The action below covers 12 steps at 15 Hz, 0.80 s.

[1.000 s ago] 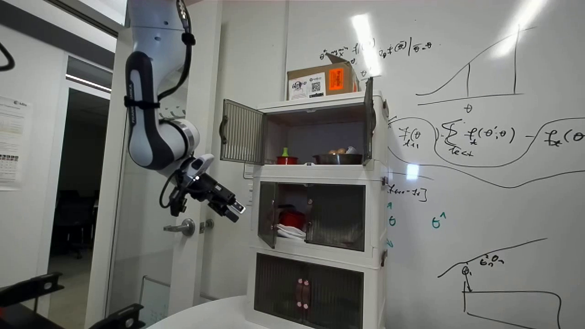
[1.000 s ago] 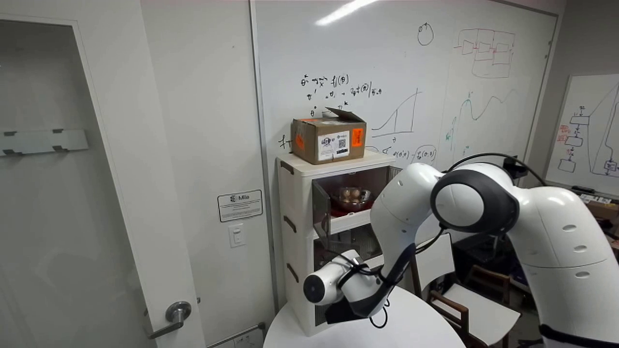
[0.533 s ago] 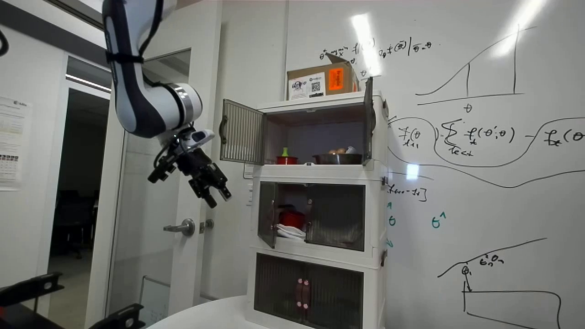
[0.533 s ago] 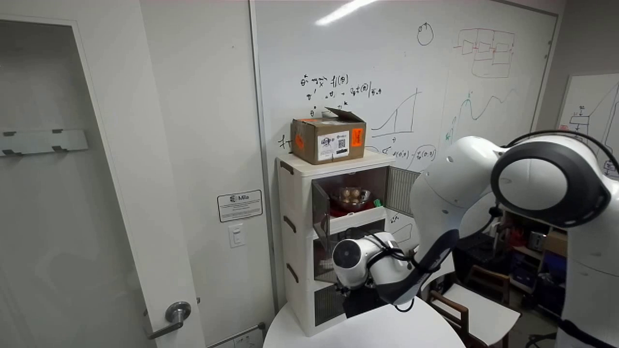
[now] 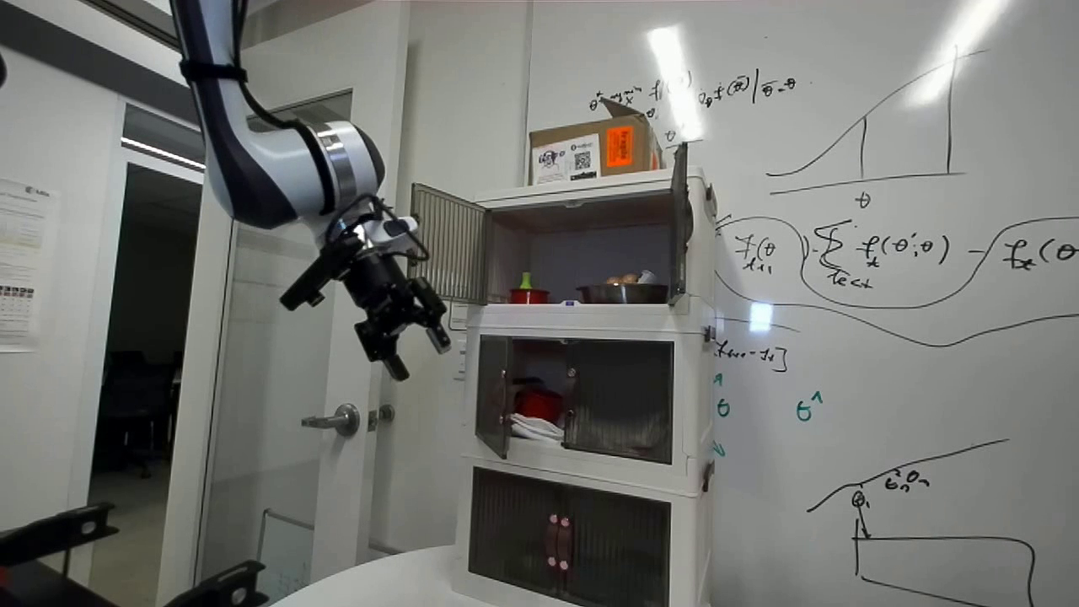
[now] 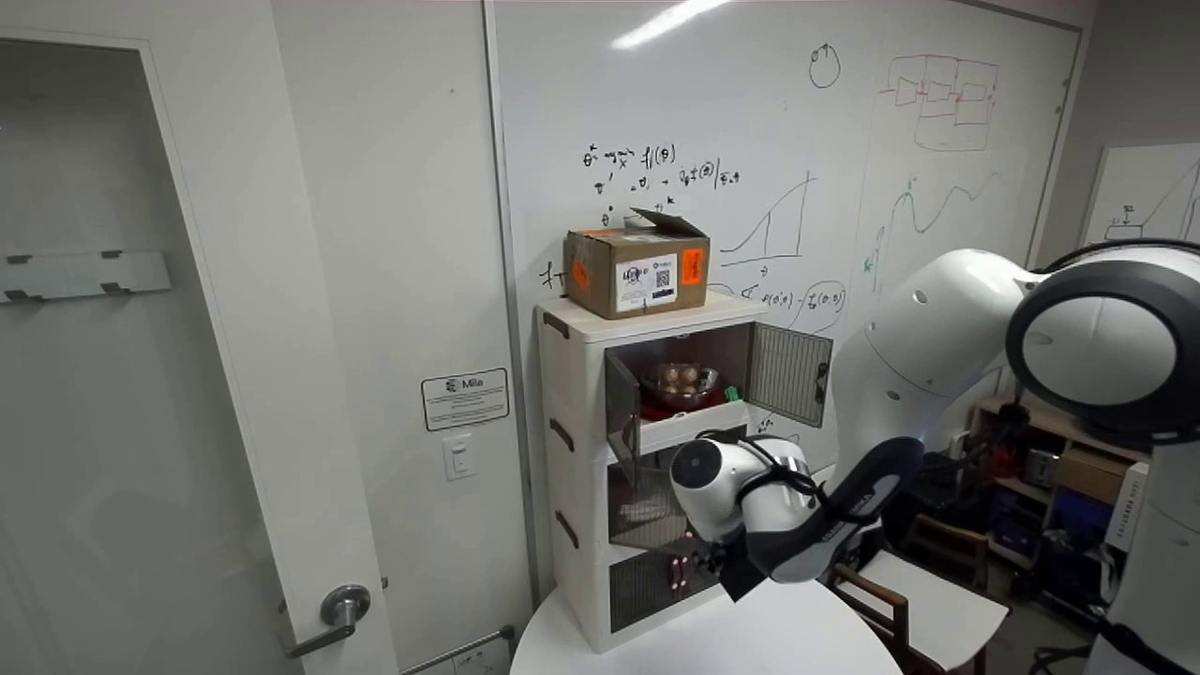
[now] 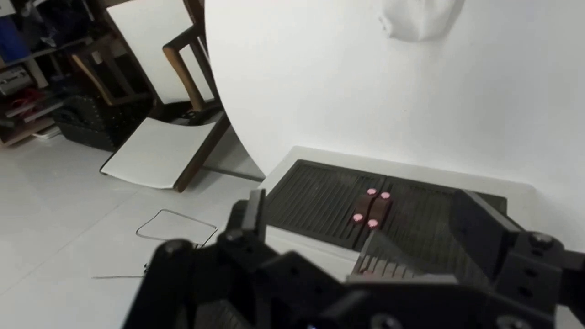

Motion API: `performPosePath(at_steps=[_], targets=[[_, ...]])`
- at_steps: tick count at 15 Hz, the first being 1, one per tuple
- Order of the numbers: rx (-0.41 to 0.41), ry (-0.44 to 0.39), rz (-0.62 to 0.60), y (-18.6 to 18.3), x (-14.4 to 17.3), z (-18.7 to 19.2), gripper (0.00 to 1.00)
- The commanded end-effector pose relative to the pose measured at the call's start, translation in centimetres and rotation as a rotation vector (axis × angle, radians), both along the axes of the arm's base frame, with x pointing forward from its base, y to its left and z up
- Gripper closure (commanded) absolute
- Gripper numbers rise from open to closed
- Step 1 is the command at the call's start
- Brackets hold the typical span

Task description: Open the cabinet door

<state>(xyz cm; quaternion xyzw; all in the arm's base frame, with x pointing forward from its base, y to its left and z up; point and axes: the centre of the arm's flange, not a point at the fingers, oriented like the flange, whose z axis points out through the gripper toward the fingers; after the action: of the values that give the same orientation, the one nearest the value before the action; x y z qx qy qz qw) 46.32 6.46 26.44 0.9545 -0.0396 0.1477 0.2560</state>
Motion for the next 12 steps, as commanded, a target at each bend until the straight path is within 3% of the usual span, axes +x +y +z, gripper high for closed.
performPosePath(at_steps=[1,4,5,8,12], targets=[[0.012,-0.06,0.019,-2.2,4.2,7.4,0.0],[0.16,-0.028,0.022,-4.2,7.4,12.8,0.0],[0.089,-0.072,0.015,-3.1,5.3,9.1,0.0],[0.133,-0.064,0.016,-3.9,6.2,10.3,0.0],[0.141,-0.047,0.043,-3.7,6.1,8.4,0.0]])
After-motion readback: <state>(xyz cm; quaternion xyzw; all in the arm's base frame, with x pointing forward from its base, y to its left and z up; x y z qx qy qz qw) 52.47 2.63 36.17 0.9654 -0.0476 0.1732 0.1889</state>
